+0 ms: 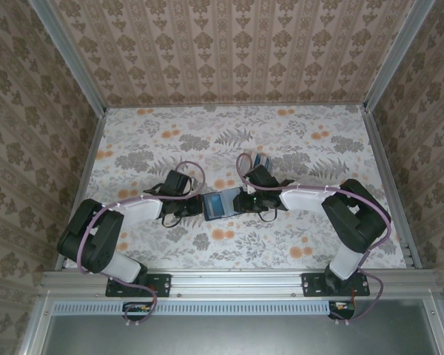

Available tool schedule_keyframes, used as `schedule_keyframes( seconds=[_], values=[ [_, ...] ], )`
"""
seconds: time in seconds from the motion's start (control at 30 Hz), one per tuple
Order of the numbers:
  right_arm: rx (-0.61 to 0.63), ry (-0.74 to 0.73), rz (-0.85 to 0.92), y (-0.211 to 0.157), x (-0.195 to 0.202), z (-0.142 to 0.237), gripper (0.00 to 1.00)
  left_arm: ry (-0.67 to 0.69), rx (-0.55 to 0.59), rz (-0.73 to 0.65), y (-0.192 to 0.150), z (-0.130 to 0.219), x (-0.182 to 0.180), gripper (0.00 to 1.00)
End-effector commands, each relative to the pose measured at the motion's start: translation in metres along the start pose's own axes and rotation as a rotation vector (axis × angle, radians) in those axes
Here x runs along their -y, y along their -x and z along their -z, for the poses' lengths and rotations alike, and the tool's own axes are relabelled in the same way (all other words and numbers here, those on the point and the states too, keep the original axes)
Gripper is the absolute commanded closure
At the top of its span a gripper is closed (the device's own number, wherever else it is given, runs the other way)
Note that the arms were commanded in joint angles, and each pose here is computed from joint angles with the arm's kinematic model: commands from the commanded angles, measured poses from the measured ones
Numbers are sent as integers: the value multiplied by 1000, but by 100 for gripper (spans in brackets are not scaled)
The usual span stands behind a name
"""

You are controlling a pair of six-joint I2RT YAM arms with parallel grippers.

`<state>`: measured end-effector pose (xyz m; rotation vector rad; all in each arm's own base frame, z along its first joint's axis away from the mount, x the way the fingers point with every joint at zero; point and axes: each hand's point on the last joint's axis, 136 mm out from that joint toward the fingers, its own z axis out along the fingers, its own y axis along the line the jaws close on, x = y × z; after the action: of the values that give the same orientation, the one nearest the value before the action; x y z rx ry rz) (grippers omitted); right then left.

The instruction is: Put the credit cards into the card holder

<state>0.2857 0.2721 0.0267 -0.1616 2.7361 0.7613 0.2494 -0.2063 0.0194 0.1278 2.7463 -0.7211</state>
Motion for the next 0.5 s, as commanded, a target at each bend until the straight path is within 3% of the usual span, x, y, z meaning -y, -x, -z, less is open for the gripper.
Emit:
schedule_keyframes(
  seconds=[0.0, 0.23, 0.47],
  values=[
    [-41, -43, -13, -13, 13, -8, 61, -3, -33, -21, -10, -5, 0, 100],
    [-55, 6, -10, -12, 0, -10, 58, -6, -32, -23, -9, -4, 0, 100],
    [-35, 147, -98, -9, -20, -21, 66, -8, -25, -20, -8, -3, 1, 100]
  ],
)
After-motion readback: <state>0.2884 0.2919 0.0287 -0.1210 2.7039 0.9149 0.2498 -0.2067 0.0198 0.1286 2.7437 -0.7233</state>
